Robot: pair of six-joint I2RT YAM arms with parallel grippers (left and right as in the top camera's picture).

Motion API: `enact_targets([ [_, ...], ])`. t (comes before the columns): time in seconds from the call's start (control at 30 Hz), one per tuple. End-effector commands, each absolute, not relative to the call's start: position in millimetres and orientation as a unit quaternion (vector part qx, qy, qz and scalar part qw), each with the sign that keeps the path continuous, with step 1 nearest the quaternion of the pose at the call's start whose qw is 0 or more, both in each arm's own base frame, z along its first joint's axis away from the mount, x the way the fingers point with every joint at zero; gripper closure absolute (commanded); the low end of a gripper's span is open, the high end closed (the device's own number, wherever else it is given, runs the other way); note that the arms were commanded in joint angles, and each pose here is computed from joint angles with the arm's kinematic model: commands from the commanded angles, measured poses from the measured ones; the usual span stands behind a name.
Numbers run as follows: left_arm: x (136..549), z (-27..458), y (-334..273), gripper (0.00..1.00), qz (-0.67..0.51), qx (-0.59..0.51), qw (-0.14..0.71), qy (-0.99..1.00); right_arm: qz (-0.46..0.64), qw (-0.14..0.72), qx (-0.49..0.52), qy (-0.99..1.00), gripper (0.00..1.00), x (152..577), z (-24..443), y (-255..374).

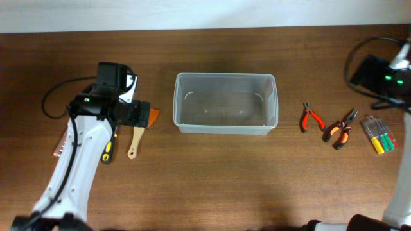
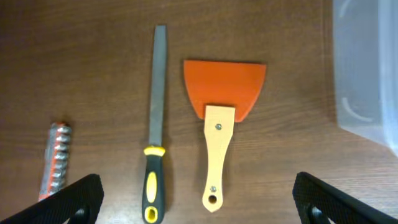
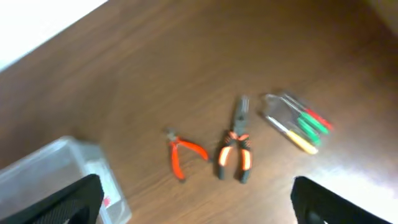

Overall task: Pack container
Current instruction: 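Lower the left gripper and grasp the orange scraper's wooden handle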

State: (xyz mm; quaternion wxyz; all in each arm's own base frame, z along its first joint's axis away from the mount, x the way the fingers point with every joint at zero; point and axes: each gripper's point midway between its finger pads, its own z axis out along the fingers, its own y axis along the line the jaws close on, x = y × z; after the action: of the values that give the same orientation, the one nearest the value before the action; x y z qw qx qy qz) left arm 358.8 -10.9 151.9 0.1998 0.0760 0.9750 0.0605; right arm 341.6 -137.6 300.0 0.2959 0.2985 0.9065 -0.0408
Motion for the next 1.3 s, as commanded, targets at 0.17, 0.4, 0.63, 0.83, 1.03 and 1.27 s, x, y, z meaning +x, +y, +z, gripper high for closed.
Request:
enact_targets([
  [0.17,364,84,-23,0.01,0.028,0.120,0.108,0.986,-0.049,0.286,0.332,0.898,0.01,334,294,-160],
  [0.4,362,48,-24,0.03,0.023,0.122,0.063,0.990,-0.049,0.286,0.332,0.898,0.01,334,294,-160],
  [0.63,365,35,-24,0.04,0.022,0.116,0.055,0.992,-0.049,0.286,0.332,0.898,0.02,334,294,-160],
  [0.83,375,19,-25,0.04,0.022,0.115,0.059,0.991,-0.049,0.286,0.332,0.898,0.01,334,294,-160],
  [1.03,373,2,-24,0.04,0.022,0.112,0.041,0.993,-0.049,0.286,0.332,0.898,0.02,334,294,-160],
  [1.27,367,-4,-23,0.04,0.023,0.108,0.024,0.994,-0.049,0.286,0.332,0.898,0.01,334,294,-160],
])
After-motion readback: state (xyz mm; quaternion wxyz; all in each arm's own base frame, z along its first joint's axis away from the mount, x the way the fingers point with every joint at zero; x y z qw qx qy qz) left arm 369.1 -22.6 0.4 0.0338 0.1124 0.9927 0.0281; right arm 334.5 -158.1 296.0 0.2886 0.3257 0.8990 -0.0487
